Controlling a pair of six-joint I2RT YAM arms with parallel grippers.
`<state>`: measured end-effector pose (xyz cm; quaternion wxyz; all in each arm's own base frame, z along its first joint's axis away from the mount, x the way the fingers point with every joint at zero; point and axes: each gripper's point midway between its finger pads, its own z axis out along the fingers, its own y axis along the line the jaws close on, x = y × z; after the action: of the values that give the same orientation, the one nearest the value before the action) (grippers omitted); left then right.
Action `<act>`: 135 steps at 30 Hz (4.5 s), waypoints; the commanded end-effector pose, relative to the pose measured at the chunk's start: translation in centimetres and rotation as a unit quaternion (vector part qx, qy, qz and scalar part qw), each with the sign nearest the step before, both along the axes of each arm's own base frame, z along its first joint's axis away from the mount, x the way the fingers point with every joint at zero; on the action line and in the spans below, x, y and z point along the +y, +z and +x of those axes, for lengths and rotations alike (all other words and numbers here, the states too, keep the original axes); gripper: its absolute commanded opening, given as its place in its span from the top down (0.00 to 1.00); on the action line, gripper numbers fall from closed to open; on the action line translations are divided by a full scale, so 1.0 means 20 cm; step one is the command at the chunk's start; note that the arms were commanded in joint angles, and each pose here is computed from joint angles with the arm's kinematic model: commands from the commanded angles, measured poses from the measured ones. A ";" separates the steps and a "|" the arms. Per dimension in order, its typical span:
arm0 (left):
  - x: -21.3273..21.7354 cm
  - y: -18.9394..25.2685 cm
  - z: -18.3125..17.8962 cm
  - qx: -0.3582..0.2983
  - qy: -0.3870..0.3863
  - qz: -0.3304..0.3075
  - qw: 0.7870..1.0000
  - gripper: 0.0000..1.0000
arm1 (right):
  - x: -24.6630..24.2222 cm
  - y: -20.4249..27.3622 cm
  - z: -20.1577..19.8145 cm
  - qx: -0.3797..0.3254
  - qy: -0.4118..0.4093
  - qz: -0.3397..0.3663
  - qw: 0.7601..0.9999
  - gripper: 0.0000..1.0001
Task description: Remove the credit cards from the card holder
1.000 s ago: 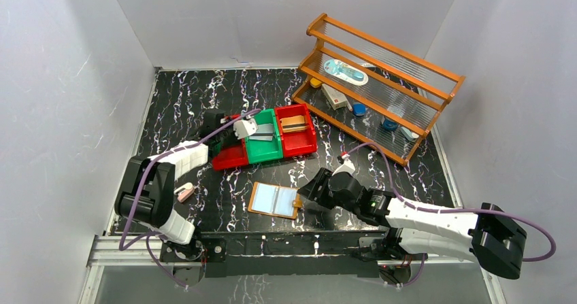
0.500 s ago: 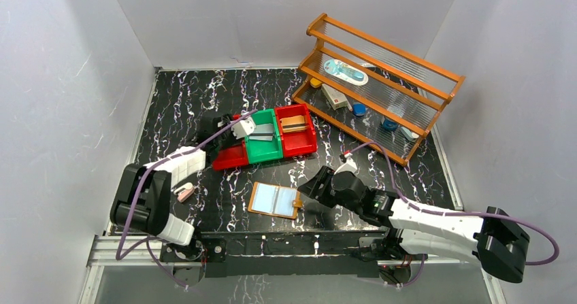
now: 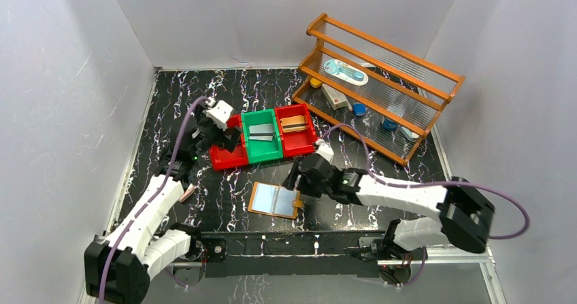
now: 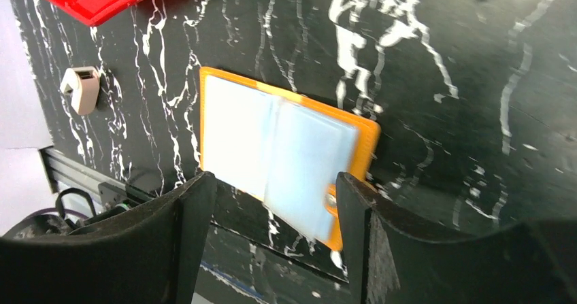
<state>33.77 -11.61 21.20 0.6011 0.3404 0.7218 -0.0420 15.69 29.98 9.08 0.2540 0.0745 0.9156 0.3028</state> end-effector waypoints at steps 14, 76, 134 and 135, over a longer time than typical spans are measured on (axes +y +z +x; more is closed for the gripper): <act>0.39 -0.13 -0.39 0.110 0.330 -0.249 0.904 0.02 | 0.40 -0.17 -0.01 0.001 0.075 -0.205 0.976 0.13; 0.45 -0.14 -0.40 0.104 0.339 -0.202 0.913 0.02 | 0.33 -0.47 -0.09 -0.002 0.123 -0.373 0.920 0.21; 0.43 -0.14 -0.41 0.106 0.329 -0.200 0.917 0.02 | 0.28 -0.14 -0.05 -0.084 0.098 -0.344 0.930 0.11; 0.43 -0.14 -0.41 0.107 0.329 -0.199 0.917 0.02 | 0.27 -0.15 -0.04 -0.081 0.096 -0.345 0.930 0.11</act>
<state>25.53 -2.97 17.33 0.5469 -0.0527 0.8353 -0.0181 13.71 36.90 5.42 0.2849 -0.1729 0.9427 0.0183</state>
